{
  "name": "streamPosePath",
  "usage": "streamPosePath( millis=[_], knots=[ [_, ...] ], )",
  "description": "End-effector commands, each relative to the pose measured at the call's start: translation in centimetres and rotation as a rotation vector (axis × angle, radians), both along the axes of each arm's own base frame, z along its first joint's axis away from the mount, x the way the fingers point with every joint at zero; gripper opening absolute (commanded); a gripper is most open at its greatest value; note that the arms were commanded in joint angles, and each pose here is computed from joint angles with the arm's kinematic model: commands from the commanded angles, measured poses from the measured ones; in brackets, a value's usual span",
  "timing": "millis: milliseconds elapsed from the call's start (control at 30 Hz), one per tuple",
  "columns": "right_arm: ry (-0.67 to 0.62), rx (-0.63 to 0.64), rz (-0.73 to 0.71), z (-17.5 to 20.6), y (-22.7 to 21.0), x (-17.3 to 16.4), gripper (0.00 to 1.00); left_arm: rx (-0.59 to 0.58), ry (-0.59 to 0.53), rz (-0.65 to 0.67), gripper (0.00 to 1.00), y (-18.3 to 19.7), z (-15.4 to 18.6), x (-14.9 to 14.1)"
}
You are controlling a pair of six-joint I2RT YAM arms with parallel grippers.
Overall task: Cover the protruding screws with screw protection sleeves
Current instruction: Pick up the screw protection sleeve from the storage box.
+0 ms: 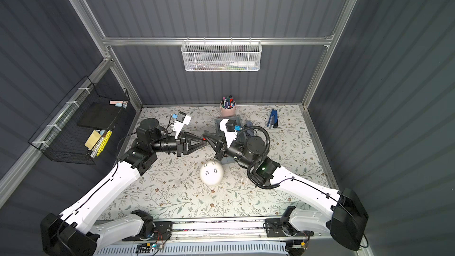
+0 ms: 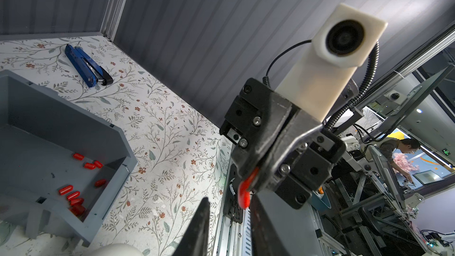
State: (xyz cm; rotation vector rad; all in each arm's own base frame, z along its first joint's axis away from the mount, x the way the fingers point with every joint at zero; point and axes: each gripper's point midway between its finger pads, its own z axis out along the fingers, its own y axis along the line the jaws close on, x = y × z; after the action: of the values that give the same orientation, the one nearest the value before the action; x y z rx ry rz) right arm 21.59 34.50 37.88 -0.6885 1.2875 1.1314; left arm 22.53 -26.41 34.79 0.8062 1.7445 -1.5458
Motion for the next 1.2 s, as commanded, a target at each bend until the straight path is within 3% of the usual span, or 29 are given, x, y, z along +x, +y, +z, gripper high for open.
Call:
streamPosePath(
  millis=[0,233,467,633,1067,1167],
  knots=[
    [-0.034,0.016,-0.006,0.8,-0.3,-0.4,0.0,-0.029,-0.032,0.001,0.24,0.2,0.8,-0.2],
    [-0.031,0.007,-0.005,0.5,-0.2,-0.4,0.0,-0.055,-0.039,0.005,0.2,0.2,1.4,-0.1],
    [-0.022,0.001,-0.018,0.3,-0.1,-0.2,0.0,-0.058,-0.043,-0.006,0.33,0.3,1.6,-0.4],
    [-0.018,0.006,-0.016,0.4,-0.1,-0.2,0.0,-0.057,-0.062,-0.004,0.33,0.4,1.8,-0.7],
    [-0.017,-0.002,0.01,0.3,0.2,-0.7,0.0,-0.061,-0.076,0.01,0.1,0.6,2.0,-0.7],
    [-0.018,-0.001,0.015,0.3,0.3,-0.7,0.0,-0.059,-0.068,0.018,0.1,0.6,1.8,-0.5]
  ],
)
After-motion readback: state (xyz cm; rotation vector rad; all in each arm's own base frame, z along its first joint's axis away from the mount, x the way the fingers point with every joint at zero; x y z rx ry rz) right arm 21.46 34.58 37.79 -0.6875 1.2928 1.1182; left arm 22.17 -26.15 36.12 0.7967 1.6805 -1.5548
